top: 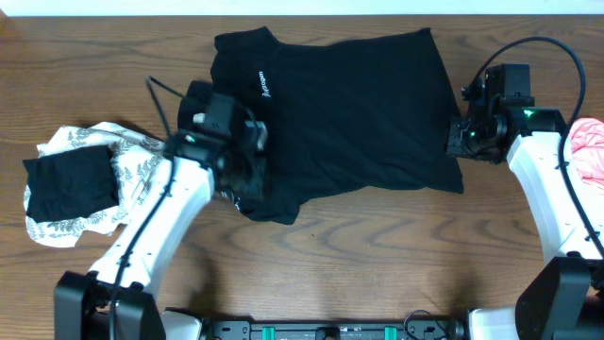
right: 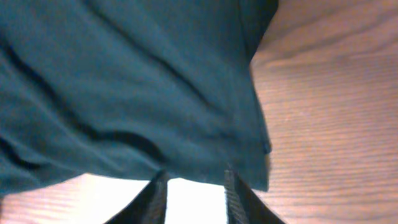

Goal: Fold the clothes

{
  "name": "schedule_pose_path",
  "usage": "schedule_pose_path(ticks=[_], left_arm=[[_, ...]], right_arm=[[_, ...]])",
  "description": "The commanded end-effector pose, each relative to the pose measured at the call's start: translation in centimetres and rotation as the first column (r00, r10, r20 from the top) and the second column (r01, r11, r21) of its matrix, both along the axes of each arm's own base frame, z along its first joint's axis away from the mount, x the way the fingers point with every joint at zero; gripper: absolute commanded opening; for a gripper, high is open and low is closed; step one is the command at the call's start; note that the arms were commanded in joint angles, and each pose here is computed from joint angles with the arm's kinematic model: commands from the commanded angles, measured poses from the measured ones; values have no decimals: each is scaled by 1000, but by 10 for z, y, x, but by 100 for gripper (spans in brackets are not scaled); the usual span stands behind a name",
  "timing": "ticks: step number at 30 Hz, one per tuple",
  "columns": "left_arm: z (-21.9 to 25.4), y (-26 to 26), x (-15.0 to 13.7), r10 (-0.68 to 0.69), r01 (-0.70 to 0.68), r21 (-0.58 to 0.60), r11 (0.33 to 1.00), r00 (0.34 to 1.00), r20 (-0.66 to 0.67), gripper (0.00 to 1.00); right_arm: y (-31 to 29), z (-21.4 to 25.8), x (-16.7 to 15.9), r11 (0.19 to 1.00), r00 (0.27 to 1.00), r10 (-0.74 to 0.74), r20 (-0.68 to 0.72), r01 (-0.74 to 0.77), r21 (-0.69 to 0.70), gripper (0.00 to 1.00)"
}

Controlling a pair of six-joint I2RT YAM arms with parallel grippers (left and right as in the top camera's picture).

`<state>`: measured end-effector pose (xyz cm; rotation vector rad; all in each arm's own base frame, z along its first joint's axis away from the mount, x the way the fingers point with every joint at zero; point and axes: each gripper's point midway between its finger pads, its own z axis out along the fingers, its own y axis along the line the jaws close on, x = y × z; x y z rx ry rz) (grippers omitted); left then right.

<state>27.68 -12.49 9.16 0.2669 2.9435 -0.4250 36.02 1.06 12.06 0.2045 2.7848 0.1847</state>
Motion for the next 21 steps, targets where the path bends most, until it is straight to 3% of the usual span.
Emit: schedule_pose_path(ticks=[1,4,14,21], left_arm=[[-36,3,-26,9,-8,21,1000,997,-83,47],[-62,8,-30,14,-12,35,999,998,-58,46],[-98,19,-11,33,-40,76,996,994,101,45],[-119,26,-41,88,-82,108,991,995,-52,12]], right_arm=[[15,-2,-3,998,1000,15,-20,-14,55,18],[26,-4,-4,997,999,24,-30,-22,77,12],[60,-44,-10,990,984,115,-135,-103,94,7],[67,-79,-13,989,966,135,-222,-117,94,5]])
